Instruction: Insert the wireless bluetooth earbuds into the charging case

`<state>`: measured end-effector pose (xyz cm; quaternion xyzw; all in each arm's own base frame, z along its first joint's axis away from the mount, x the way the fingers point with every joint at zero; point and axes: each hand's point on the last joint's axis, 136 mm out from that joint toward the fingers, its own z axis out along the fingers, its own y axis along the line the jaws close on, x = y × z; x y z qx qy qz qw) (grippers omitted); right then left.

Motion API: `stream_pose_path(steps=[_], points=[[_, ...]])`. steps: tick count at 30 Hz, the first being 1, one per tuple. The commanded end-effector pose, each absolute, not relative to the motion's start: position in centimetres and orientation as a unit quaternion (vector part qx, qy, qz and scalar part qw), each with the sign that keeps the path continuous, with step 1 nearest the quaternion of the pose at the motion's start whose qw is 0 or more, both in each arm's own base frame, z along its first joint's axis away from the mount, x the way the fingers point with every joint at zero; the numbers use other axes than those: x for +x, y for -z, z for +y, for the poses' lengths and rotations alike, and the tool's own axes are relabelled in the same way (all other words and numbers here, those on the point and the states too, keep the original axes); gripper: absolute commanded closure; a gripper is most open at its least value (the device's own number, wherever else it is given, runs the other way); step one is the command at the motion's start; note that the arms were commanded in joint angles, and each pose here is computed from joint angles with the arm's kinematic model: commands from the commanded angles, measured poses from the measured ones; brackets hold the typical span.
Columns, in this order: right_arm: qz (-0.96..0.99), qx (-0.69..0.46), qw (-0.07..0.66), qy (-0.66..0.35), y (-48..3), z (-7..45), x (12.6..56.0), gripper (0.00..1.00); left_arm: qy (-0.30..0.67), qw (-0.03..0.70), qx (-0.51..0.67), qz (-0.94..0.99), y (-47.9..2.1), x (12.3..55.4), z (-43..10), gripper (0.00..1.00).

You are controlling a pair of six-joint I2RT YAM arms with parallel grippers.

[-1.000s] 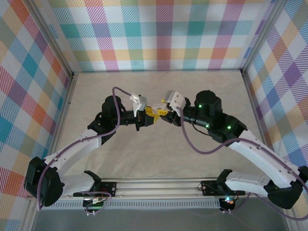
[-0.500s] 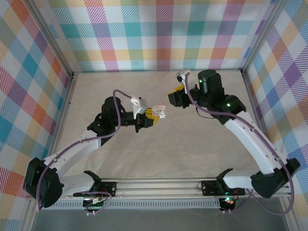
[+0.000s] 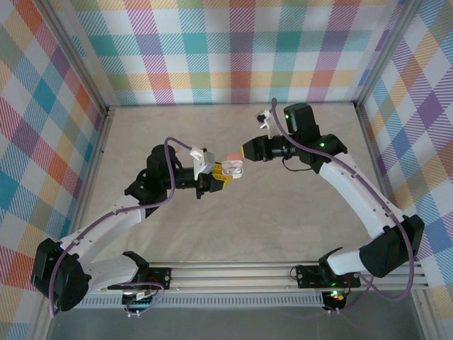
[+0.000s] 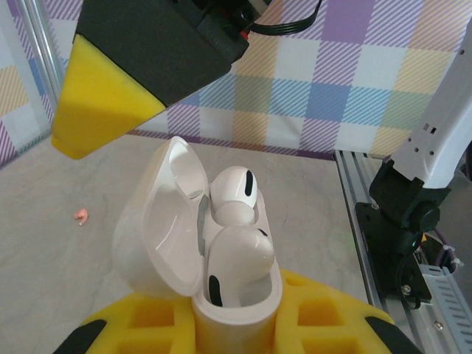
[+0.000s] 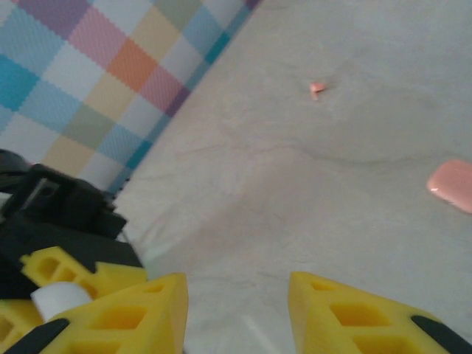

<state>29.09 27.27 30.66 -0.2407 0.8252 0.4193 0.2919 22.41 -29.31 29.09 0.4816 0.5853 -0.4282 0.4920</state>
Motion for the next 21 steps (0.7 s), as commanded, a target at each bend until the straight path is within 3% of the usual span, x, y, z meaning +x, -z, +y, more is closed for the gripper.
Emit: stream_pose_path(steps=[1, 21], points=[[0.795, -0.261, 0.267, -0.479, -31.6, 28.8, 27.6, 0.60, 0.435, 0.496, 0.497, 0.564, -30.2, 22.1, -29.9, 1.00], [0.750, -0.315, 0.281, -0.510, -33.1, 28.9, 25.0, 0.60, 0.442, 0.482, 0.479, 0.586, -29.8, 23.3, -30.4, 1.00]])
